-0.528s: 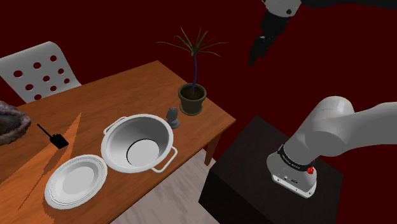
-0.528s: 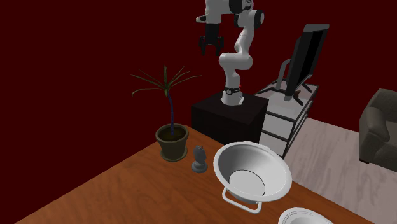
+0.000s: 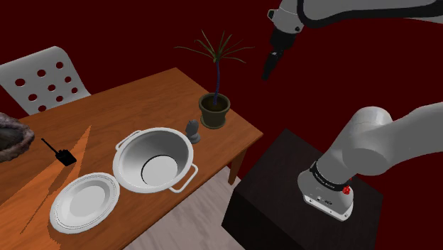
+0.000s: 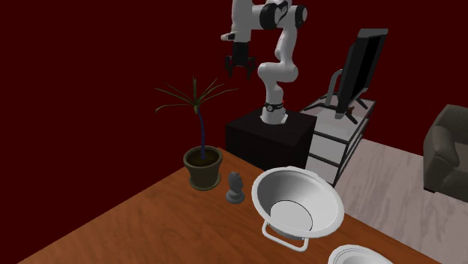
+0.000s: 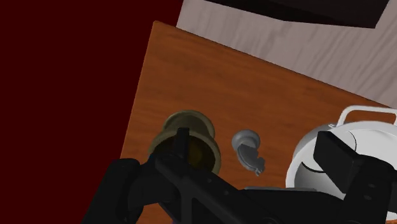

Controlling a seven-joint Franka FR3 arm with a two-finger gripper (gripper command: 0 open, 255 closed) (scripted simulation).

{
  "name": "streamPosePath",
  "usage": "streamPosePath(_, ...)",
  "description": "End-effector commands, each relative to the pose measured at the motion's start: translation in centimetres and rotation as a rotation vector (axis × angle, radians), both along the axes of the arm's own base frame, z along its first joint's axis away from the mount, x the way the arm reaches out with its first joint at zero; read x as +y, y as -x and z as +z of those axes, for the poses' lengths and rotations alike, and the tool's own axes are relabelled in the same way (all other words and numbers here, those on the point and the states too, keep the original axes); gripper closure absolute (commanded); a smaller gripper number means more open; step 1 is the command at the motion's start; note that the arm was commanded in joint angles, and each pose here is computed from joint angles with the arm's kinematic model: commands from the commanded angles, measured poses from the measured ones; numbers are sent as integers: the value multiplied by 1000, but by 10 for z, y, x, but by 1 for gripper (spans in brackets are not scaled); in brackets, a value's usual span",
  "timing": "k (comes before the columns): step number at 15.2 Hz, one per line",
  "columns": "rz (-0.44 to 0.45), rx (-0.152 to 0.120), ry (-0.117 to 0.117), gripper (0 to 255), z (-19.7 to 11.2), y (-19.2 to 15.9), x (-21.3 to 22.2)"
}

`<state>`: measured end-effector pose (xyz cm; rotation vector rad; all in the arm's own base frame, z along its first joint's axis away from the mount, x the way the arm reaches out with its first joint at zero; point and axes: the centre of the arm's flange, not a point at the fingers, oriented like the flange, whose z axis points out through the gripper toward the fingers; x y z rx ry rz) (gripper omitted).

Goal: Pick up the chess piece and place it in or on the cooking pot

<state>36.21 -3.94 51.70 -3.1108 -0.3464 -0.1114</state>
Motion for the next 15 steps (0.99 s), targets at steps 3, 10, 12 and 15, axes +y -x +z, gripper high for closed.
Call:
streamPosePath(3, 151, 2, 1, 0, -37, -36, -7)
streamPosePath(10, 407, 9, 0, 0, -102, -103, -1)
streamPosePath(12, 480, 10, 0, 0, -121, -122, 4)
streamPosePath(15, 590, 13, 0, 0, -149, -149, 14)
